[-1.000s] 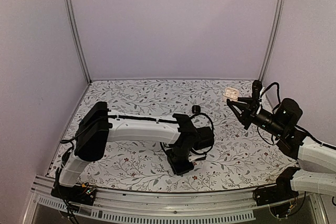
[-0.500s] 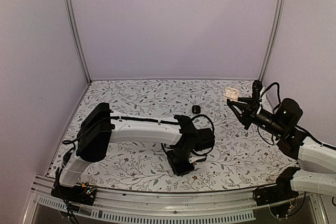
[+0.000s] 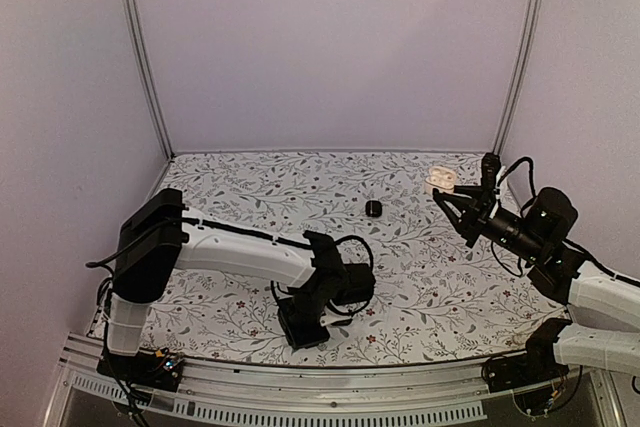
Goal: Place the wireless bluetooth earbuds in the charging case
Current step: Pick up the right earbud from the center of the board.
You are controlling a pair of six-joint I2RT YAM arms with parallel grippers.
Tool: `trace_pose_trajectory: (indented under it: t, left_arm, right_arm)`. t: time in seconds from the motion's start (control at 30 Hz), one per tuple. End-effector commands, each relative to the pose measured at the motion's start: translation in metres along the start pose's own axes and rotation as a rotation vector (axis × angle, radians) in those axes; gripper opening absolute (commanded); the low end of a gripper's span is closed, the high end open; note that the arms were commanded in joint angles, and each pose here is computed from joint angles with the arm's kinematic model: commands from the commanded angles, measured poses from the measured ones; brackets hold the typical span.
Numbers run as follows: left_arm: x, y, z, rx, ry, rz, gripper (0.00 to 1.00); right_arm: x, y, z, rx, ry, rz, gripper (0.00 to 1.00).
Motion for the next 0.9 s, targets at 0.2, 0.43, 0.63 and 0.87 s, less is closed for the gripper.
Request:
trace_pose_trajectory:
  t: [0.2,0.43,0.63,0.87]
  left_arm:
    - [0.025,0.004,-0.004,0.01,-0.025,0.08,0.22]
    - [0.027,0.002,-0.005,0.014,-0.03,0.087,0.19]
    - [0.023,-0.004,-0.006,0.013,-0.008,0.049,0.13]
    - [0.027,-0.007,-0.008,0.019,0.004,0.045,0.18]
  right_arm:
    - [0.001,-0.001,-0.002,0.0,0.005,-0.006,0.0]
    - [0.001,-0.001,-0.002,0.0,0.008,-0.005,0.0]
    - [0.001,-0.001,-0.002,-0.001,0.007,-0.005,0.0]
    - [0.0,-0.003,-0.002,0.001,0.005,-0.007,0.0]
Point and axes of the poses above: each gripper's point midway between its finger pads, its own x axis out along the fingers, its own z axis along the line the jaws close on, y = z × x, the point moved 9 cm from there along -x, back along the fingers, and after that the axes turned 14 degrees about -x, right-handed, at the moved point
